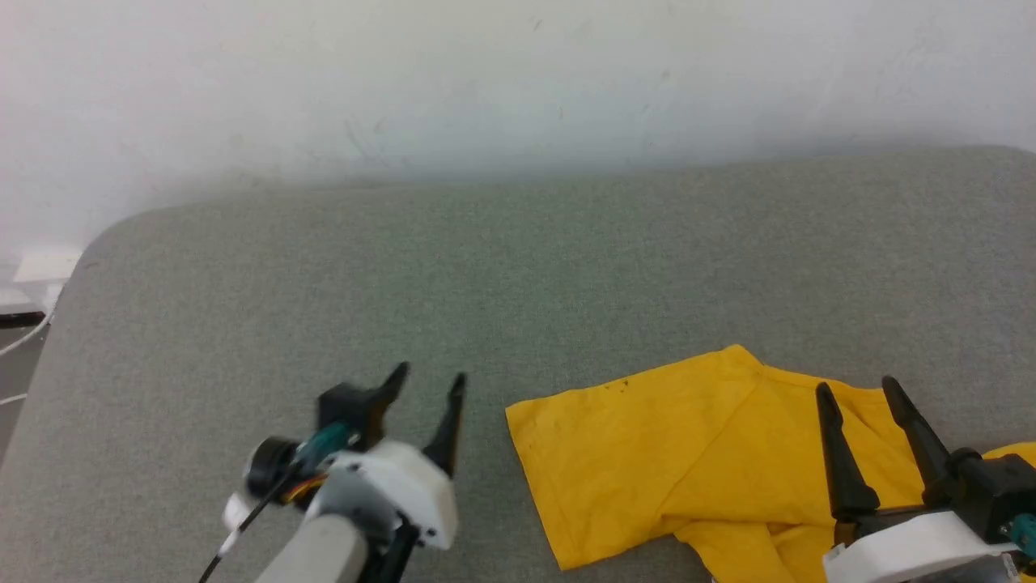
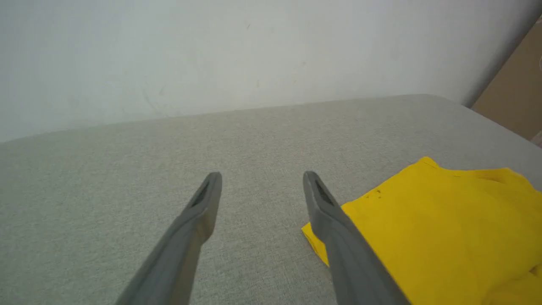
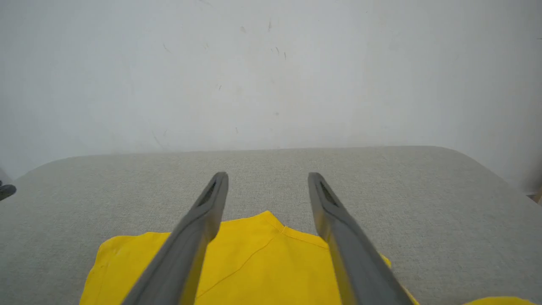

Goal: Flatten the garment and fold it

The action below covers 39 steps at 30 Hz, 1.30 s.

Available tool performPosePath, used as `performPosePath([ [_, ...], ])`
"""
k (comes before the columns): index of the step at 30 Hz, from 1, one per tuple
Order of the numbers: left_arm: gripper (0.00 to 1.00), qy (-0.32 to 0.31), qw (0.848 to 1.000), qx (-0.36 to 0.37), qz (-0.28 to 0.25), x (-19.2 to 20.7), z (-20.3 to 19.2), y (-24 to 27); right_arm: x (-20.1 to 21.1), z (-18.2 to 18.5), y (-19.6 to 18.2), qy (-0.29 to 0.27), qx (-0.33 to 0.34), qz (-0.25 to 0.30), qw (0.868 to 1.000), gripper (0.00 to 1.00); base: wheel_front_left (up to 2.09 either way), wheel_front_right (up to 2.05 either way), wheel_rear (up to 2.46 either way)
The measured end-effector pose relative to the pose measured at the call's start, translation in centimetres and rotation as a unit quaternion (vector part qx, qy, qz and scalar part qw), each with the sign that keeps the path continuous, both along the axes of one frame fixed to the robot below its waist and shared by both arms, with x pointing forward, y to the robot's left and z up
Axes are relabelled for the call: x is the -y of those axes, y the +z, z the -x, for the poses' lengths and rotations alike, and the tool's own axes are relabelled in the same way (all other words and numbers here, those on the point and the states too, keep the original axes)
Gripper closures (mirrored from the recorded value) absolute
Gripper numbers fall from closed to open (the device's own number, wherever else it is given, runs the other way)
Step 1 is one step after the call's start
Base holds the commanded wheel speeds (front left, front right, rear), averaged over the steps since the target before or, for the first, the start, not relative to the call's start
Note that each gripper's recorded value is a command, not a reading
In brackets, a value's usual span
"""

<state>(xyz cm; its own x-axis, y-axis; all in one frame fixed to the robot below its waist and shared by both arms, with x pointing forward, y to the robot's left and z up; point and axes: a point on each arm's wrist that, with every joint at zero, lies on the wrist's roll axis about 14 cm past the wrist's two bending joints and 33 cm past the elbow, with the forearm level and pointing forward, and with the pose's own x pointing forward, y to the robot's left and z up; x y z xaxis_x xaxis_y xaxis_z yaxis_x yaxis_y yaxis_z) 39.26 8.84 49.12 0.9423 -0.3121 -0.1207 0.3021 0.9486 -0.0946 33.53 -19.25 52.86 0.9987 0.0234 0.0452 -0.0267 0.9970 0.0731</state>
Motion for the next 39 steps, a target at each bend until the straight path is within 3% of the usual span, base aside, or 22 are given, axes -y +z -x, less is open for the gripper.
performPosePath([
  [4,0.0,-0.076,0.995,-0.06,-0.033,3.5,-1.2,-2.0,-0.9,-0.3,0.5,0.013,0.002,-0.001,1.0,0.0,0.0,0.0,0.0],
  [7,0.0,-0.129,0.982,-0.119,-0.071,5.5,-1.5,-4.4,-1.2,-0.4,0.5,0.017,0.0,-0.002,1.0,0.0,0.0,0.0,0.0],
  [14,0.0,-0.203,0.931,-0.253,-0.169,7.5,-0.4,-10.3,-0.4,-0.2,-0.1,0.002,-0.011,-0.011,1.0,0.0,0.0,0.0,0.0],
  [20,0.0,-0.237,0.881,-0.32,-0.255,8.1,-0.9,-12.0,0.6,0.0,-1.1,-0.016,-0.027,-0.02,0.999,0.0,0.0,0.0,0.0],
  [21,0.24,-0.243,0.872,-0.331,-0.266,8.3,-0.8,-12.2,0.7,0.0,-1.3,-0.018,-0.029,-0.02,0.999,0.0,0.0,0.0,0.0],
  [22,0.71,-0.249,0.865,-0.339,-0.275,8.5,-0.6,-12.3,0.9,0.1,-1.4,-0.021,-0.032,-0.021,0.999,0.0,0.0,0.0,0.0],
  [23,0.94,-0.254,0.86,-0.341,-0.281,8.8,-0.5,-12.4,1.0,0.1,-1.5,-0.023,-0.033,-0.022,0.999,0.0,0.0,0.0,0.0],
  [24,1.0,-0.259,0.858,-0.341,-0.284,9.1,-0.5,-12.5,1.1,0.1,-1.6,-0.025,-0.034,-0.023,0.999,0.0,0.0,0.0,0.0],
  [30,1.0,-0.256,0.883,-0.315,-0.233,9.5,-1.0,-11.8,1.5,0.2,-1.8,-0.03,-0.036,-0.028,0.999,0.0,0.0,0.0,0.0],
  [31,1.0,-0.238,0.904,-0.297,-0.194,9.1,-1.4,-11.2,1.5,0.2,-1.7,-0.03,-0.033,-0.03,0.999,0.0,0.0,0.0,0.0],
  [32,1.0,-0.222,0.915,-0.287,-0.175,8.6,-1.7,-10.8,1.5,0.2,-1.6,-0.03,-0.032,-0.03,0.999,0.0,0.0,0.0,0.0],
  [35,1.0,-0.149,0.943,-0.263,-0.14,4.9,-3.2,-9.7,1.5,0.2,-1.7,-0.028,-0.035,-0.03,0.999,0.0,0.0,0.0,0.0],
  [39,1.0,-0.052,0.961,-0.246,-0.111,-1.7,-3.3,-9.0,0.8,0.0,-1.7,-0.014,-0.035,-0.033,0.999,0.0,0.0,0.0,0.0],
])
